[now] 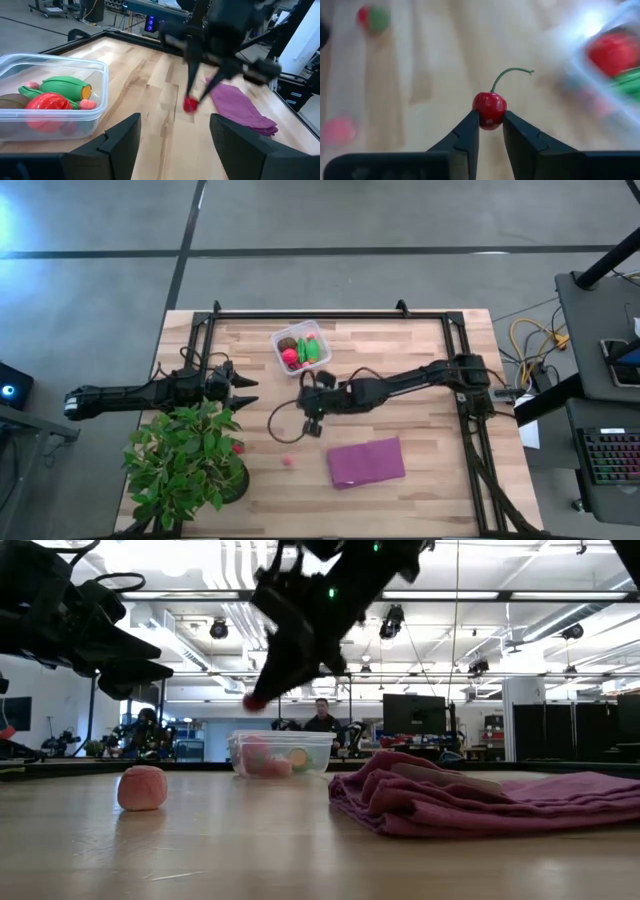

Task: Pick and placing Produce into tupperware
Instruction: Put the red cherry into the transparent bin, then put the pink peach into the transparent bin

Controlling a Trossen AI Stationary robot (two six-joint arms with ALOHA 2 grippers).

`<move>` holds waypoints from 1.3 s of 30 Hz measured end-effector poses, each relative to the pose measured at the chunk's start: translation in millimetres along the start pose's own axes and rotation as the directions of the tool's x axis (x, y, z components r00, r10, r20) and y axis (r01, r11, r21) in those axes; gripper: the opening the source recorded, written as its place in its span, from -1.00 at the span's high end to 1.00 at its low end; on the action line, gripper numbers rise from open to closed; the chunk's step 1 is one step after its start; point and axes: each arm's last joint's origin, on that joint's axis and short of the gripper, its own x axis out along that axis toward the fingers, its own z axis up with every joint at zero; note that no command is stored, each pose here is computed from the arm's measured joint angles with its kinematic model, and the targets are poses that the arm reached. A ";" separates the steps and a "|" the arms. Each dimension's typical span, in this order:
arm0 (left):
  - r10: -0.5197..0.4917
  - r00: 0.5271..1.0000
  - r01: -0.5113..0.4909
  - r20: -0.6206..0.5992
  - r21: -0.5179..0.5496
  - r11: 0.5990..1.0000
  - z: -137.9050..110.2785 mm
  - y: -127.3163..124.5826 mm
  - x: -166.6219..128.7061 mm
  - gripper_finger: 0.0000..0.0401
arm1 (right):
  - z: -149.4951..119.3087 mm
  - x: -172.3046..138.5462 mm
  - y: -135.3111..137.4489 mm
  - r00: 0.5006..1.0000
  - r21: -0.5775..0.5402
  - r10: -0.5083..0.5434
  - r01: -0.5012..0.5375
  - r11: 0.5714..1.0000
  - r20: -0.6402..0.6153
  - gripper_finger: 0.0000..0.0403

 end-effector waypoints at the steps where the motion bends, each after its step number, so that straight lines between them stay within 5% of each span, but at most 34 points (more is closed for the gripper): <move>1: 0.000 1.000 0.000 0.000 0.000 1.000 0.0 0.0 0.0 -0.12 | 4.8 -6.2 -4.0 0.999 0.009 -0.028 0.028 1.000 0.024 0.62; 6: 0.000 1.000 0.000 0.002 0.000 1.000 0.2 0.0 0.0 -0.12 | 32.3 -23.3 -40.8 0.986 0.096 -0.132 0.122 0.988 0.105 0.59; 11: 0.000 1.000 0.000 0.001 0.000 1.000 0.1 -0.1 0.0 -0.12 | 62.4 -26.0 -108.8 0.972 0.288 -0.183 0.135 0.948 0.148 0.56; 17: 0.000 1.000 0.000 0.001 0.000 1.000 0.1 0.0 -0.1 -0.12 | 49.9 7.5 -169.2 0.990 0.389 -0.114 0.137 0.911 -0.083 0.45; 23: 0.000 1.000 0.000 0.002 0.000 1.000 0.2 0.0 -0.1 -0.12 | 46.6 24.1 -167.0 0.980 0.330 -0.102 0.154 0.931 -0.168 0.15; 30: 0.000 1.000 0.000 0.000 0.000 1.000 0.0 0.0 -0.1 -0.12 | 82.6 3.8 -149.6 0.998 0.281 -0.048 0.056 0.958 -0.033 -0.13; 35: 0.000 1.000 0.000 0.000 0.000 1.000 0.0 0.0 0.0 -0.12 | 89.5 -18.0 -103.8 0.988 -0.014 0.094 -0.096 0.995 -0.126 -0.19; 39: 0.000 1.000 0.000 0.000 0.000 1.000 0.0 0.0 0.0 -0.12 | 68.4 -24.3 -59.3 0.947 -0.265 0.132 -0.213 0.940 -0.293 -0.17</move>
